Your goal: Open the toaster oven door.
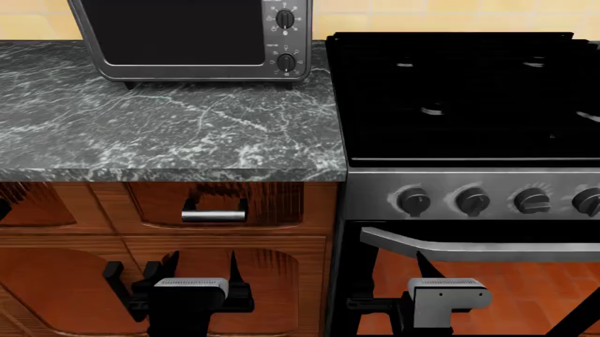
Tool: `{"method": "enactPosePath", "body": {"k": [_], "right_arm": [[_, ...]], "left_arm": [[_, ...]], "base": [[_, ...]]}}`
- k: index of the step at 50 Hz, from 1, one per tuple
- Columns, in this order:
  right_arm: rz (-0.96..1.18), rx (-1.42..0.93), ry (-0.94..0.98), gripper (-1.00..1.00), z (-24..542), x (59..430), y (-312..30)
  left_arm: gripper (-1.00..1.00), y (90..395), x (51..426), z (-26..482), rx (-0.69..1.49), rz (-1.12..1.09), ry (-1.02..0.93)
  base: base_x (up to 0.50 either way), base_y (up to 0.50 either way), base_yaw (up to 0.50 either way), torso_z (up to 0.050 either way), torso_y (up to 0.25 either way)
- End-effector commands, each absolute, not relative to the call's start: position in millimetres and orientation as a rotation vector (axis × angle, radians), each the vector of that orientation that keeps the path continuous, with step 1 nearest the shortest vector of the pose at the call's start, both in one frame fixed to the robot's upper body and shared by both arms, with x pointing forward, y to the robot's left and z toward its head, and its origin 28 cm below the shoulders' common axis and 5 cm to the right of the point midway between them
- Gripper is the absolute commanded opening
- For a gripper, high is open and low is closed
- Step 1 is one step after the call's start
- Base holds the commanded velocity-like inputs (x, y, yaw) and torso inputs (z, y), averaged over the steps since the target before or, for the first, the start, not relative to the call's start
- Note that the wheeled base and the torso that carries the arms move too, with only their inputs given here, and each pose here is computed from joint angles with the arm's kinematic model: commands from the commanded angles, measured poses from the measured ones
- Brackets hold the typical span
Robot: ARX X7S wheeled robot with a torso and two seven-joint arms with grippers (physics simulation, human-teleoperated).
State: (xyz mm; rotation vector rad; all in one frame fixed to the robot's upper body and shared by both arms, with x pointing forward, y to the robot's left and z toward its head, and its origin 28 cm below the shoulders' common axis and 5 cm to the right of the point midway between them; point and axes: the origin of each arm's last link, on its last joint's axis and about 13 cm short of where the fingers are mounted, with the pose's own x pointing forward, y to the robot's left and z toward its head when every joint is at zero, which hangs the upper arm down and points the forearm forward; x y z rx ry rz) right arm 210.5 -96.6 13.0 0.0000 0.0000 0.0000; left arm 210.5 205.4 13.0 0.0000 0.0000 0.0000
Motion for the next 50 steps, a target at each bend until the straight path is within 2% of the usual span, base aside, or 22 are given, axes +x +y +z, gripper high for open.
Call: {"method": "enactPosePath", "body": {"k": [1,10,16,28,44,50], "right_arm": [[0.007,-0.002,-0.003,1.00,13.6,210.0,-95.4],[0.013,-0.006,0.004,1.00,13.2,208.8,-93.5],[0.011,-0.005,-0.012,1.00,21.2,211.7,-94.8],[-0.002,-0.006,-0.122,1.00,75.8,245.6,-107.4],[0.015,-0.023,-0.169,1.00,146.9,294.1,-119.3],[0.013,-0.029,-0.173,1.00,161.9,307.5,-122.3]], "left_arm": [[1.00,205.2,210.7,12.8,-0.007,-0.018,0.004],[1.00,206.0,213.6,14.9,-0.036,-0.053,-0.002],[1.00,207.4,213.9,25.3,-0.037,-0.061,-0.011],[1.00,223.1,229.5,80.5,0.007,-0.101,-0.053],[1.00,255.8,266.5,164.9,0.078,-0.054,-0.128],[1.00,262.1,277.3,179.4,0.065,-0.040,-0.122]], "base": [[0.00,0.00,0.00,0.000,0.000],[0.00,0.00,0.00,0.000,0.000],[0.00,0.00,0.00,0.046,0.000],[0.00,0.00,0.00,0.050,0.000],[0.00,0.00,0.00,0.050,0.000],[0.00,0.00,0.00,0.050,0.000]]}}
